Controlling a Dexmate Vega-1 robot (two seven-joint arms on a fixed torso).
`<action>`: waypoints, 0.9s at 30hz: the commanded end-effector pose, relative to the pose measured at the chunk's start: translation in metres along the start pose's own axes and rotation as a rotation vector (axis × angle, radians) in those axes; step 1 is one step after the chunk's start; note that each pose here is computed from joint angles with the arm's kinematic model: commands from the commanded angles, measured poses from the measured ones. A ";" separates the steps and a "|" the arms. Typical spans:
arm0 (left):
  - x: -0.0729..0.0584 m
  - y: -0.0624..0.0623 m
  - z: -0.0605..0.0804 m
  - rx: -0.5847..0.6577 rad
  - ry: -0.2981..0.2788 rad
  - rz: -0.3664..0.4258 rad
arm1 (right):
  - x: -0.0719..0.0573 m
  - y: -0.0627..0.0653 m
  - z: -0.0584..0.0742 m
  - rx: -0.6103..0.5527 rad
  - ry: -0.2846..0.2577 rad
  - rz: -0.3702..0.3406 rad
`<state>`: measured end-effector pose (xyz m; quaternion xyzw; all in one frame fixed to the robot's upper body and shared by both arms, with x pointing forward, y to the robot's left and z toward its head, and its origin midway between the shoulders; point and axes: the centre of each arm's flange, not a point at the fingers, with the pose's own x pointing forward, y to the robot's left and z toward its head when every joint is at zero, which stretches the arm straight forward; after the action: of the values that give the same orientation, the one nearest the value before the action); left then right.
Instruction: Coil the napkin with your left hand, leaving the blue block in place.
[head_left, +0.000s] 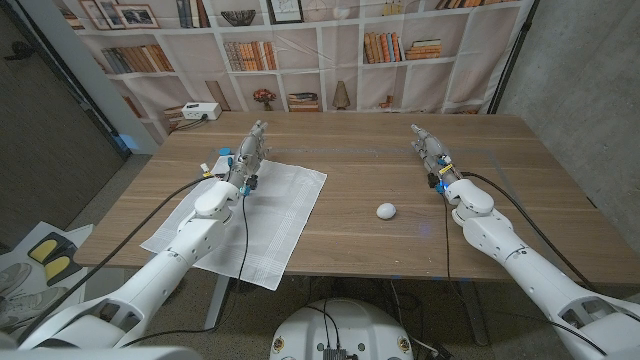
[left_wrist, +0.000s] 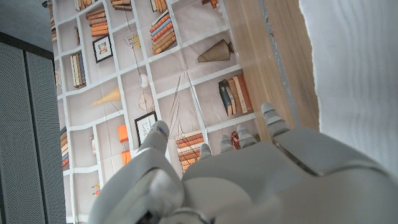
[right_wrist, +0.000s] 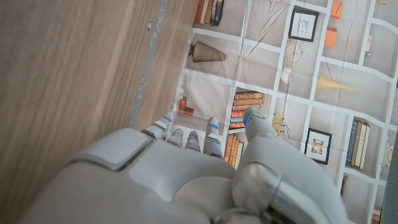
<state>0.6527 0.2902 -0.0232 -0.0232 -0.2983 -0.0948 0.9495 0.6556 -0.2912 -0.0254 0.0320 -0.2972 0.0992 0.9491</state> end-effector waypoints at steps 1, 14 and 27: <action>0.002 -0.002 0.006 0.074 -0.009 0.008 | 0.003 -0.002 0.002 -0.010 -0.004 0.005; 0.003 -0.019 0.026 0.296 0.019 0.007 | 0.000 -0.005 0.001 0.003 -0.005 0.010; 0.013 -0.058 0.053 0.526 -0.068 -0.088 | -0.010 -0.008 0.000 0.012 -0.015 0.003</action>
<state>0.6333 0.2618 0.0065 0.1338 -0.3148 -0.0602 0.9377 0.6555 -0.2967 -0.0263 0.0329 -0.3001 0.1042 0.9476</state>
